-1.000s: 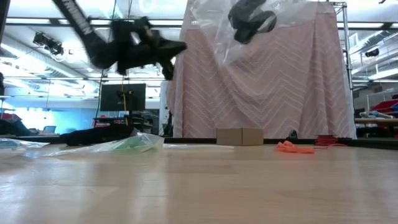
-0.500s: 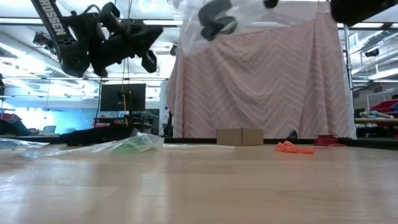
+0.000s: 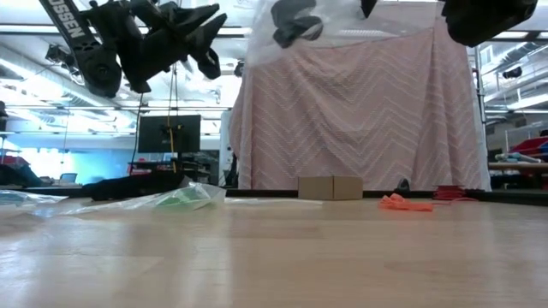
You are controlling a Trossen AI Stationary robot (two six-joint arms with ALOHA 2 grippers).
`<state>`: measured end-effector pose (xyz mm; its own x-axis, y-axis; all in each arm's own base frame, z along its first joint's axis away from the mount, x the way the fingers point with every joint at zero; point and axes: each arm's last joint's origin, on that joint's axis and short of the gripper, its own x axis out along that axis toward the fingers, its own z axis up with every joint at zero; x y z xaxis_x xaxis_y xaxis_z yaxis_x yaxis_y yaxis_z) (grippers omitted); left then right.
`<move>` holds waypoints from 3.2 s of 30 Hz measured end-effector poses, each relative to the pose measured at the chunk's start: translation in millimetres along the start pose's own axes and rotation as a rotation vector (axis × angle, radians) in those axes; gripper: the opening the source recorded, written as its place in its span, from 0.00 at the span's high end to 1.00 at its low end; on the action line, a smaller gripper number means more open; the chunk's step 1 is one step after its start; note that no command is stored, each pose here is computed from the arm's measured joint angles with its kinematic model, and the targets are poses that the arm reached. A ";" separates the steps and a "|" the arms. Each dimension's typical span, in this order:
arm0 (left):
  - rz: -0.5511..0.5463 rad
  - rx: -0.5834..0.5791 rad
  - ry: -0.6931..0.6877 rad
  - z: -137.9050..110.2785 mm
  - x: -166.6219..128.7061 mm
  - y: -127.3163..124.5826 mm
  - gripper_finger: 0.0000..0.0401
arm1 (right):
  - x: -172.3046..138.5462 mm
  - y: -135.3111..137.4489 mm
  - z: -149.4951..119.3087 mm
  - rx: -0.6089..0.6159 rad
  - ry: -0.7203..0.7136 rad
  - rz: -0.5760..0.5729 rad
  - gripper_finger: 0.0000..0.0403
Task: Sort rubber bands
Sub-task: Close the transparent zip bag
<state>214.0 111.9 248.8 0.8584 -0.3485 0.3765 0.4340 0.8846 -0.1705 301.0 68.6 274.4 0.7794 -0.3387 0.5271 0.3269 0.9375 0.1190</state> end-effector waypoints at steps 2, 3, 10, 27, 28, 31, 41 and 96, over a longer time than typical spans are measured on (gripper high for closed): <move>-0.005 0.014 0.000 -0.6 1.2 -1.0 0.73 | 1.1 -1.6 -0.5 -0.021 -0.001 0.000 1.00; -0.008 0.013 0.001 -1.2 1.9 -1.4 0.73 | 1.4 -2.1 -0.6 -0.026 -0.003 0.004 1.00; 0.014 0.042 -0.029 -2.5 6.0 -3.8 0.71 | 8.0 -12.3 -2.5 -0.044 -0.021 0.015 1.00; 0.010 0.071 -0.044 -5.5 12.0 -8.4 0.71 | 12.8 -19.6 -8.4 -0.033 0.010 0.028 1.00; 0.005 0.072 -0.043 -6.1 13.0 -9.4 0.71 | 13.2 -20.3 -8.8 -0.032 0.012 0.027 1.00; -0.001 0.086 -0.047 -7.3 15.5 -11.5 0.71 | 13.9 -21.7 -9.3 -0.028 0.014 0.022 1.00; 0.003 0.090 -0.050 -7.7 16.1 -11.8 0.71 | 13.8 -21.5 -9.2 -0.027 0.012 0.027 1.00; 0.114 0.055 -0.046 -19.2 17.1 -10.8 1.00 | 15.1 -24.5 -18.4 -0.129 0.094 0.011 1.00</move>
<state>229.3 90.4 239.6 0.8872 -0.2310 0.3994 0.3174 0.9338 -0.1650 314.6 39.0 264.0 0.8280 -0.3398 0.4459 0.3791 0.9253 0.0012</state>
